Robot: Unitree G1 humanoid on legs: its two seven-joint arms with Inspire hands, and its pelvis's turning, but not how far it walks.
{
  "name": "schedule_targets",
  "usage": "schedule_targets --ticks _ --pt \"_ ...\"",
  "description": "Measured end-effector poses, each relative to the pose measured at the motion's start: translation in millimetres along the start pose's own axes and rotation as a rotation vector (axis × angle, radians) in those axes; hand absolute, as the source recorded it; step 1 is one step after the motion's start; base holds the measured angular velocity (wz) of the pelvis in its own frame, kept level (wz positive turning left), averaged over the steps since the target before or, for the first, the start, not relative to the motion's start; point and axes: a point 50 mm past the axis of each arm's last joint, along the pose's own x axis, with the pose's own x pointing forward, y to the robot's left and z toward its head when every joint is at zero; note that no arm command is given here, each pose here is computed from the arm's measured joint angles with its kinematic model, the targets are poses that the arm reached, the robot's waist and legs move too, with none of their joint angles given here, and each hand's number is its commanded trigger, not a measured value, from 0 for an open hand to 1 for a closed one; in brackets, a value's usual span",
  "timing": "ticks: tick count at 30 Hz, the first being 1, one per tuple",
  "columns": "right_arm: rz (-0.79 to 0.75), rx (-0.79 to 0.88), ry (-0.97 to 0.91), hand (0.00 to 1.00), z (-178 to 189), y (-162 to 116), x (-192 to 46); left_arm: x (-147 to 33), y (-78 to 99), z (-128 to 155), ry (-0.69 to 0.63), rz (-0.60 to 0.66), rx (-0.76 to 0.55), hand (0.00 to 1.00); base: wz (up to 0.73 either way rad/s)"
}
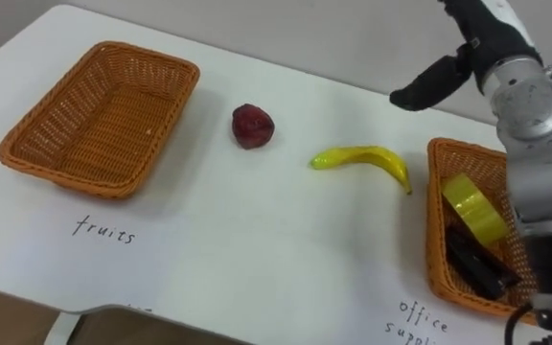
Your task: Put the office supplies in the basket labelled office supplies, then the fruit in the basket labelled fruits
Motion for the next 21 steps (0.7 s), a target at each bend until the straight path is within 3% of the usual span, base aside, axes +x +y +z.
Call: schedule_targets --ticks 21 --pt "0.163 -0.070 0.138 0.00 -26 45 18 4.5 -20.4 26 -0.030 -0.011 0.089 0.00 0.01"
